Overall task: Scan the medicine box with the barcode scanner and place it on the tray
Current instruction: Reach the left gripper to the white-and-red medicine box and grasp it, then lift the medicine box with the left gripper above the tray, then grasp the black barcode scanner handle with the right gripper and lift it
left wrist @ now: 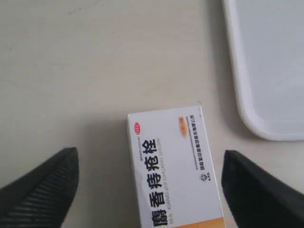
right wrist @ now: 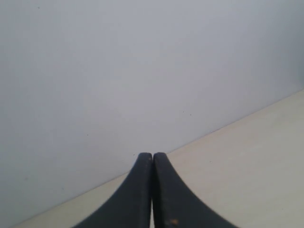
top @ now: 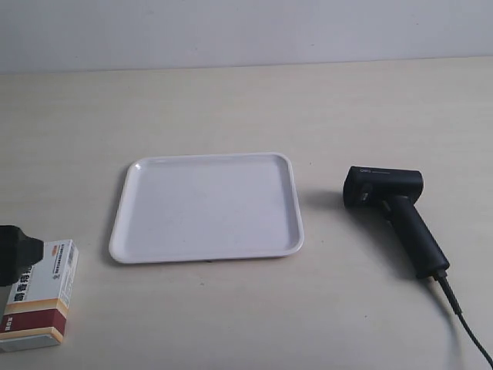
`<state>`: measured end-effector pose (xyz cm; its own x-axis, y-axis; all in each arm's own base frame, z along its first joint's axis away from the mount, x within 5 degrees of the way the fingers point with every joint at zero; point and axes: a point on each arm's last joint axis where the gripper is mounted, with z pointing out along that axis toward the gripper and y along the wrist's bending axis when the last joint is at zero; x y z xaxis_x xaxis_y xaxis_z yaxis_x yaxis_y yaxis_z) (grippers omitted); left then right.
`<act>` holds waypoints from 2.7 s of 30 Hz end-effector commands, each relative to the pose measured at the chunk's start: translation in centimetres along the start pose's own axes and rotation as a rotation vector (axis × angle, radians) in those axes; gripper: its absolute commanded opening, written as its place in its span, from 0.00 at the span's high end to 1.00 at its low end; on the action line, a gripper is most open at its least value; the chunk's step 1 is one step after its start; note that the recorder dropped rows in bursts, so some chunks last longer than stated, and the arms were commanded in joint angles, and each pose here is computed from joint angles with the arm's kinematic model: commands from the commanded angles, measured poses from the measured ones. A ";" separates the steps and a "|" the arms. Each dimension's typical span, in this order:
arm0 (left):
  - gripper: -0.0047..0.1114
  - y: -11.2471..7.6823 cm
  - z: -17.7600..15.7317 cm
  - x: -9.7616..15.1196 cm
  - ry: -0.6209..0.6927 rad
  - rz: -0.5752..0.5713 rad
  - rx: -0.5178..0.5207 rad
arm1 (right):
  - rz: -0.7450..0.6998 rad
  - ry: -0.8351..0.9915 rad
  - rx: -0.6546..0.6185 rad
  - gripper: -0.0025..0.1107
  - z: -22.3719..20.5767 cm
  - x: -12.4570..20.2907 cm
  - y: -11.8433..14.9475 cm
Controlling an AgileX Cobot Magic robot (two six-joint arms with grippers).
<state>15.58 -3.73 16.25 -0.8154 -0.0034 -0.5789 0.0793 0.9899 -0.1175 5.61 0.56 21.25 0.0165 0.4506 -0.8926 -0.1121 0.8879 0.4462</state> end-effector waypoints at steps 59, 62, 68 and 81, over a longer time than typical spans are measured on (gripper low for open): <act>0.96 -12.3 10.6 -15.0 0.075 0.809 0.504 | -0.351 1.016 0.047 0.28 14.6 9.6 2.9; 0.96 -12.3 10.6 -15.0 0.073 0.809 0.502 | -0.397 1.034 0.058 0.25 15.1 10.7 2.3; 0.96 -12.3 10.6 -15.0 0.073 0.807 0.505 | -0.436 1.002 0.109 0.26 16.0 12.3 1.2; 0.96 -12.3 10.5 -15.0 0.081 0.806 0.515 | -0.457 1.026 0.139 0.47 18.4 14.7 0.7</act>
<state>32.77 -17.22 17.58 -0.4396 0.6912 -0.5736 0.8626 0.5028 -0.0553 23.64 9.52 9.80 -0.8211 -0.1422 -0.5528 -0.1903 0.9813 0.0302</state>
